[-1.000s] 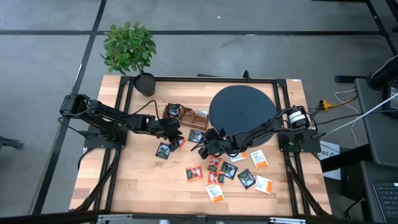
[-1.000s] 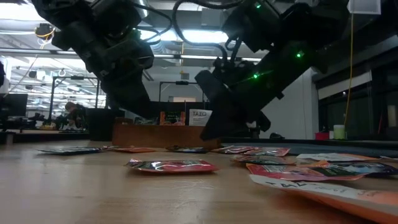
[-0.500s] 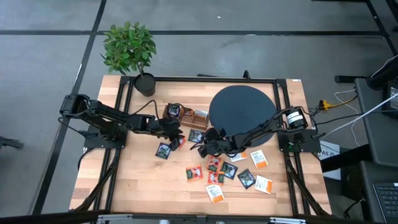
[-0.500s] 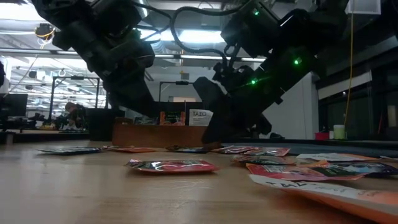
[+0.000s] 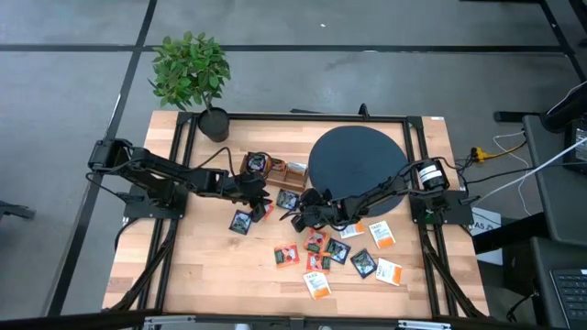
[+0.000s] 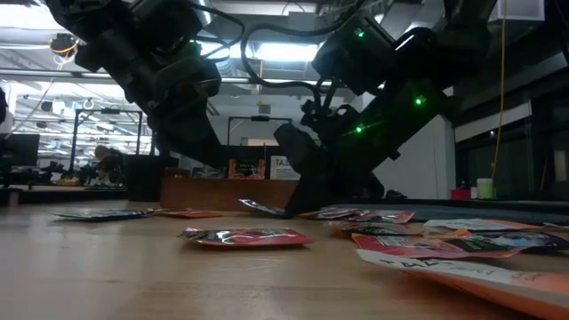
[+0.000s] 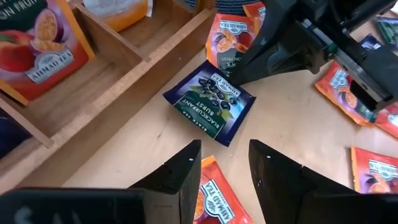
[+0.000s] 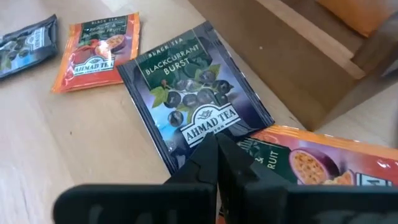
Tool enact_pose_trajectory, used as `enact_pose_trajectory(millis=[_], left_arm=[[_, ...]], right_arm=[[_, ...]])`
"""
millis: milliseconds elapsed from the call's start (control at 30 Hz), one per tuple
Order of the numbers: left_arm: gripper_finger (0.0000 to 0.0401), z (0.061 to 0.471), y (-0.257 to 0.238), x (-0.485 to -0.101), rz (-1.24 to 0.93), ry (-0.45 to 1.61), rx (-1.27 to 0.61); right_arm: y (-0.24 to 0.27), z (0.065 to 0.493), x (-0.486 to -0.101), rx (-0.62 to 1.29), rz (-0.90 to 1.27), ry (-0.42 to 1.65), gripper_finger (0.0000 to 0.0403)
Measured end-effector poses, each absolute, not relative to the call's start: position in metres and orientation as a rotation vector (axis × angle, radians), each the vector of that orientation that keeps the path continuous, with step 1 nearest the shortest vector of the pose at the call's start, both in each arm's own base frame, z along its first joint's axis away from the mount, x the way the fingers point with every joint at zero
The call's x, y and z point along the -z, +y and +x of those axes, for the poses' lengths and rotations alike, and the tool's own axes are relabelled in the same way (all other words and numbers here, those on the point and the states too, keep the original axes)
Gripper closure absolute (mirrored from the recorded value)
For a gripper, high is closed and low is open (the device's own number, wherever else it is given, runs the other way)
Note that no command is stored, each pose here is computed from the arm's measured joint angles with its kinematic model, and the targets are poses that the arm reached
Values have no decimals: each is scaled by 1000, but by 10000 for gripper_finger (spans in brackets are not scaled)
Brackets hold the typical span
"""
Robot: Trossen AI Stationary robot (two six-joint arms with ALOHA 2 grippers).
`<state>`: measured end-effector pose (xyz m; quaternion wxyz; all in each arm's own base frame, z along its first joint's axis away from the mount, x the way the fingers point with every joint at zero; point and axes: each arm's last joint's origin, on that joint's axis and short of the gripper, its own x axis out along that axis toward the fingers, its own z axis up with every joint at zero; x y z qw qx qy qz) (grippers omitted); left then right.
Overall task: Pick & Place Tea
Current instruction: Put the dark blue tea bag into the left section of the wooden organizer
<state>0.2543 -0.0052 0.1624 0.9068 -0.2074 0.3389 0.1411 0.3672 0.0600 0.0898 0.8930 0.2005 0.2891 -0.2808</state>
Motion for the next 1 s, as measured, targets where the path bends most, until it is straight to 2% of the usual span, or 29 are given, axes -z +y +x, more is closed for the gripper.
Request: enact_pose_trajectory(millis=[400,1000], left_arm=[[258,261,-6,-138,-598,765,-383],[223,271,0,-137,-598,671,-361]], right_arm=[[61,367,-89,564,411,613,399],[61,367,-89,529,378,638,400]])
